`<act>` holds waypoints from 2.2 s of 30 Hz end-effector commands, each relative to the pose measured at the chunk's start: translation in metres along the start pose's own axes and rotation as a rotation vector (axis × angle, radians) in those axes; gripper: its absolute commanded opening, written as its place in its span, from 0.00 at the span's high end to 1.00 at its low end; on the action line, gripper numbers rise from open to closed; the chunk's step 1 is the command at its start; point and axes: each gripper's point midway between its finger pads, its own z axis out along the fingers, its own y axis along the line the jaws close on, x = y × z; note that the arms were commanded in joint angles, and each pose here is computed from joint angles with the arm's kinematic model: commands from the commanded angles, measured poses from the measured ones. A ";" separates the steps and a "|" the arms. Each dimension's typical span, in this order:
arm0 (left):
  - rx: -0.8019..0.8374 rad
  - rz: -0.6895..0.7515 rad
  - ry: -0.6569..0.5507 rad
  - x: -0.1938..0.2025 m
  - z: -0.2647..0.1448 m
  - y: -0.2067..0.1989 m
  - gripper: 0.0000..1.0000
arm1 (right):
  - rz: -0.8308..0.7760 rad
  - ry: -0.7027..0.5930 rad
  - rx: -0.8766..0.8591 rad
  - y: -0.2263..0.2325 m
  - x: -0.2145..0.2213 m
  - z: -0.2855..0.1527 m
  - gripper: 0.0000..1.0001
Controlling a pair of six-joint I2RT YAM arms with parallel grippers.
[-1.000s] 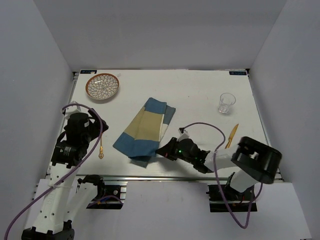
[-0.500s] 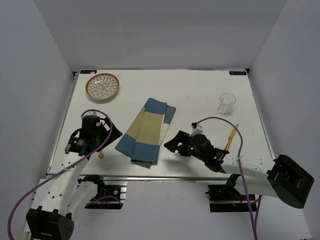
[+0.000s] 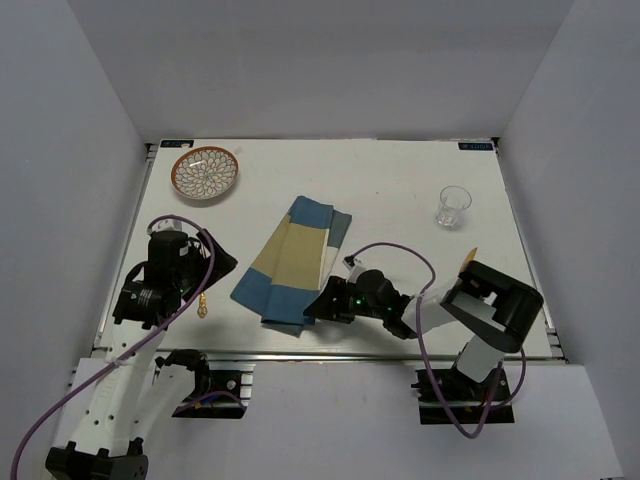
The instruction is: Set the dinner table for one person
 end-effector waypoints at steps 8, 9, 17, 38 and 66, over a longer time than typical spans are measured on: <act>0.003 0.034 -0.046 -0.015 -0.023 -0.005 0.02 | 0.046 0.047 -0.076 0.011 0.008 0.016 0.92; 0.005 0.033 -0.037 -0.013 -0.021 -0.004 0.02 | 0.049 0.035 -0.080 0.011 0.007 0.012 0.97; 0.004 -0.033 0.140 0.033 0.014 0.004 0.02 | -0.084 -0.113 0.003 0.032 -0.034 -0.021 1.00; -0.244 -0.370 0.135 0.076 0.088 0.060 0.23 | -0.222 -0.263 0.053 0.050 -0.062 -0.087 1.00; -0.228 -0.286 0.247 0.105 0.132 0.061 0.98 | -0.258 -0.261 0.006 0.053 -0.054 -0.103 1.00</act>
